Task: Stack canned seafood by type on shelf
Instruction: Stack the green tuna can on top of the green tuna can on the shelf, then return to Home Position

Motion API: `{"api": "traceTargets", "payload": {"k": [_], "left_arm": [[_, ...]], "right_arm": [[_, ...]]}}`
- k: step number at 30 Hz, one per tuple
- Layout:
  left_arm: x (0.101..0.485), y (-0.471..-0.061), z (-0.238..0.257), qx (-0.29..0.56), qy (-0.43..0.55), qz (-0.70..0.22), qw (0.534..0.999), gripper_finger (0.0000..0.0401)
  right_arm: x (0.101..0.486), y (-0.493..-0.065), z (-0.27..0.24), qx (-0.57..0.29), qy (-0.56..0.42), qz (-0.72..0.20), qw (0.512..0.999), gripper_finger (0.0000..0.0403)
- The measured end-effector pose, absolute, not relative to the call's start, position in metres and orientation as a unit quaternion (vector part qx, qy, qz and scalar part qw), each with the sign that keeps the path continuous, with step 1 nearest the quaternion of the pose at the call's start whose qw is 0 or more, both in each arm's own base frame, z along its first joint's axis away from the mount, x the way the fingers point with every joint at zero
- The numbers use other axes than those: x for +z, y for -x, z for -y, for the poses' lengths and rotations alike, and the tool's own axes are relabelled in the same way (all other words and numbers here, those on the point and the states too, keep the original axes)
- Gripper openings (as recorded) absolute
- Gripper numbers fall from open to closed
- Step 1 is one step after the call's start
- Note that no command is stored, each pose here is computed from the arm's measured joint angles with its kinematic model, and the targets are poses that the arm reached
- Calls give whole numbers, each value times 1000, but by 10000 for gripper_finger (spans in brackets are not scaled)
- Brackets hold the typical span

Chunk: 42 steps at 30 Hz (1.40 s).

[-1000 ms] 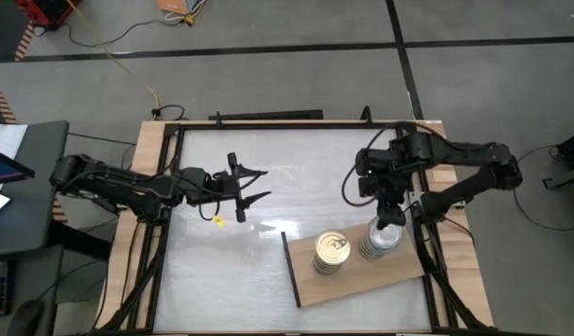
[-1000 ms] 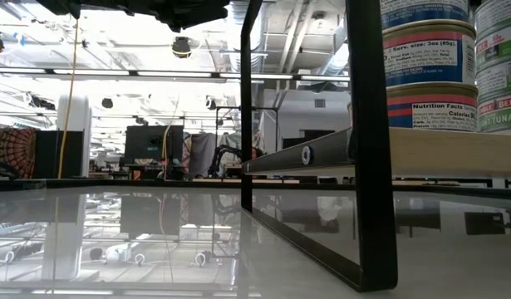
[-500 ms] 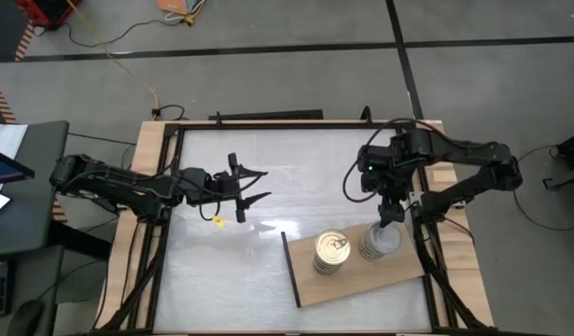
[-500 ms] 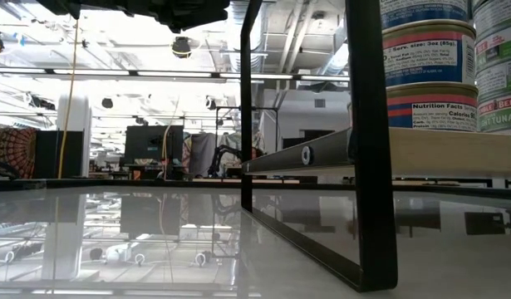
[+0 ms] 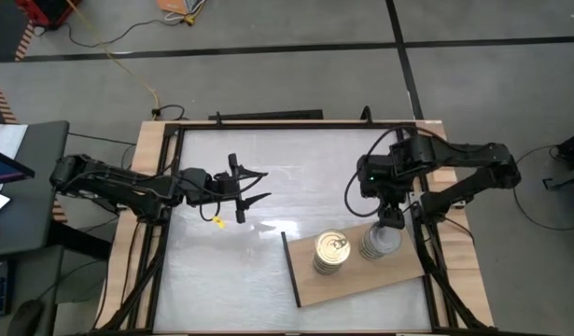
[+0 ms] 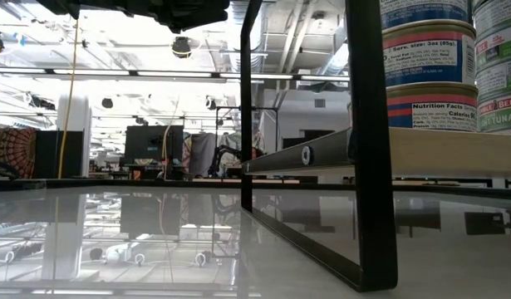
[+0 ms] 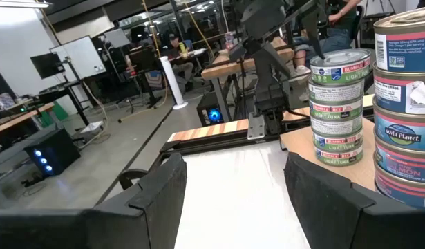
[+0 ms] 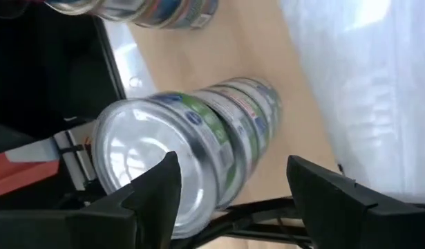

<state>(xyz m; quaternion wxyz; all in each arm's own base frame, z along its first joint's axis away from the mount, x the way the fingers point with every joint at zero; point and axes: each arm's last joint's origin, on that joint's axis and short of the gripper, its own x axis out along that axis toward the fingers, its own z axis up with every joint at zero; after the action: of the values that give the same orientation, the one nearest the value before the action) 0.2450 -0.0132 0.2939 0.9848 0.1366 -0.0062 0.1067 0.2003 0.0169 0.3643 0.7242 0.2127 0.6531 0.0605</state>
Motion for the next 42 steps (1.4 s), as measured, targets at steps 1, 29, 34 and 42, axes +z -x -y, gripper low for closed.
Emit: {"api": "traceTargets", "payload": {"k": [1,29,34,42], "left_arm": [[294,-245,13,107,-137,6,985,233],[297,-243,14,106,-134,13,985,233],[299,-235,17,86,-141,2,986,233],[275,-219,4,94,-120,32,988,233]], "right_arm": [[364,-200,-17,58,-211,-654,724,286],[399,-169,-5,18,-155,-578,801,286],[414,-127,11,-52,-137,-443,885,286],[390,-85,15,-122,-116,-216,962,286]]}}
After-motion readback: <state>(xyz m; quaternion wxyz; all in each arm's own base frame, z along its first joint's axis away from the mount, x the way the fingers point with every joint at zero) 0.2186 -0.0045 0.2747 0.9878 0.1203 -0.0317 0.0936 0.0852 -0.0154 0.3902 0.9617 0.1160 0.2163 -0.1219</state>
